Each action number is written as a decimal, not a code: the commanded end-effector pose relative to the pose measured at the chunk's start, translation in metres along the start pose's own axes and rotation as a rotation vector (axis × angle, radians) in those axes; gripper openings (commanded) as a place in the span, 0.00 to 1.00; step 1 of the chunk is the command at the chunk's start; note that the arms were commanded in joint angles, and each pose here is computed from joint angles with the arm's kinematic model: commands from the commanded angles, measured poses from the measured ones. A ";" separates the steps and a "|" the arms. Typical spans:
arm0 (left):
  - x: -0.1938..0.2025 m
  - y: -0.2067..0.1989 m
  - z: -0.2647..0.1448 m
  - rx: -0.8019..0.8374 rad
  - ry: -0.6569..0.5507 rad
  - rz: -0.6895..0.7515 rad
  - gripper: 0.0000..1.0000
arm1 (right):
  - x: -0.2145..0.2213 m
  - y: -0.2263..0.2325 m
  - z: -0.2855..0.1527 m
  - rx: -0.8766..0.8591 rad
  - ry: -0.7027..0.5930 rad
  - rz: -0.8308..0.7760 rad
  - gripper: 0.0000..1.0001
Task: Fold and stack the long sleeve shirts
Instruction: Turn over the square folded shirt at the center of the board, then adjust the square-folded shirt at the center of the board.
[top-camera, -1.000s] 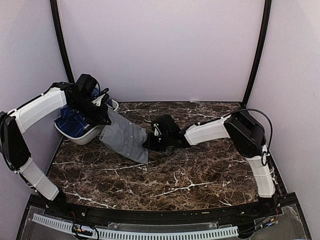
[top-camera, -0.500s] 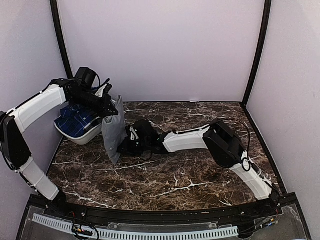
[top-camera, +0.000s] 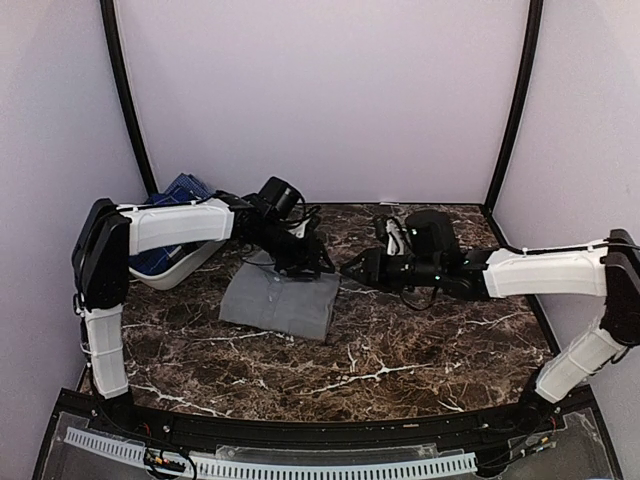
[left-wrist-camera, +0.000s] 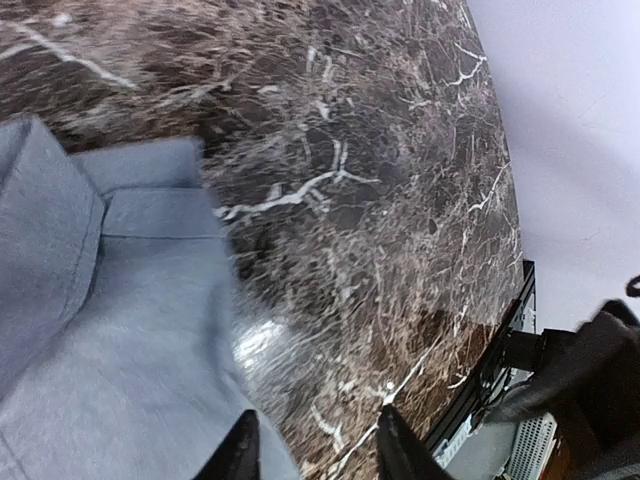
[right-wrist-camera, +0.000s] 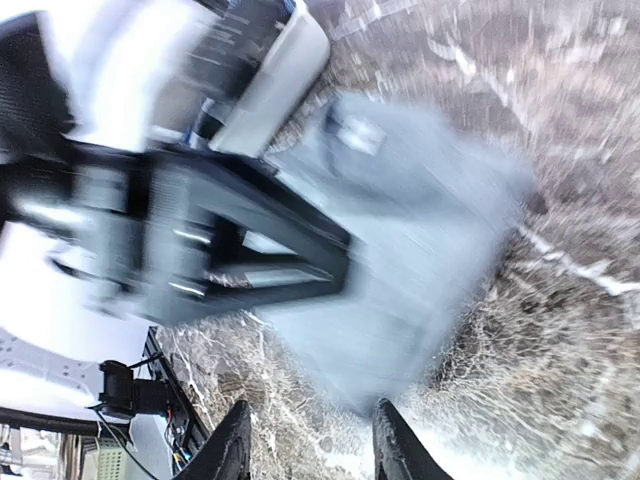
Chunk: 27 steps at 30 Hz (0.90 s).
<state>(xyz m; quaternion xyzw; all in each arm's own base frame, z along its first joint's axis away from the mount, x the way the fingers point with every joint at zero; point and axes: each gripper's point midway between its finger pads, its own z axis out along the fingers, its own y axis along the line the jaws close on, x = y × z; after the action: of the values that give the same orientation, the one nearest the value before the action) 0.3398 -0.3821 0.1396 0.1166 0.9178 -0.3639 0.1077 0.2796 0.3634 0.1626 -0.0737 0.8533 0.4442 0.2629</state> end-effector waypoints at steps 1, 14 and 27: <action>-0.022 -0.059 0.016 0.092 -0.089 0.038 0.49 | 0.007 -0.054 -0.034 0.198 -0.047 -0.015 0.40; -0.041 0.033 -0.056 -0.221 -0.251 -0.029 0.56 | 0.017 -0.066 0.003 0.219 0.067 -0.046 0.48; 0.015 0.174 -0.127 -0.499 -0.256 -0.107 0.56 | 0.037 -0.070 0.063 0.265 0.176 -0.078 0.47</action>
<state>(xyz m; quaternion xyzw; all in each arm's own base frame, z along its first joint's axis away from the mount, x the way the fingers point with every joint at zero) 0.3719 -0.1950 0.1264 -0.0242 0.9560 -0.1818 0.2289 0.2944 0.3634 0.0731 -0.0986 0.9169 0.3201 0.2171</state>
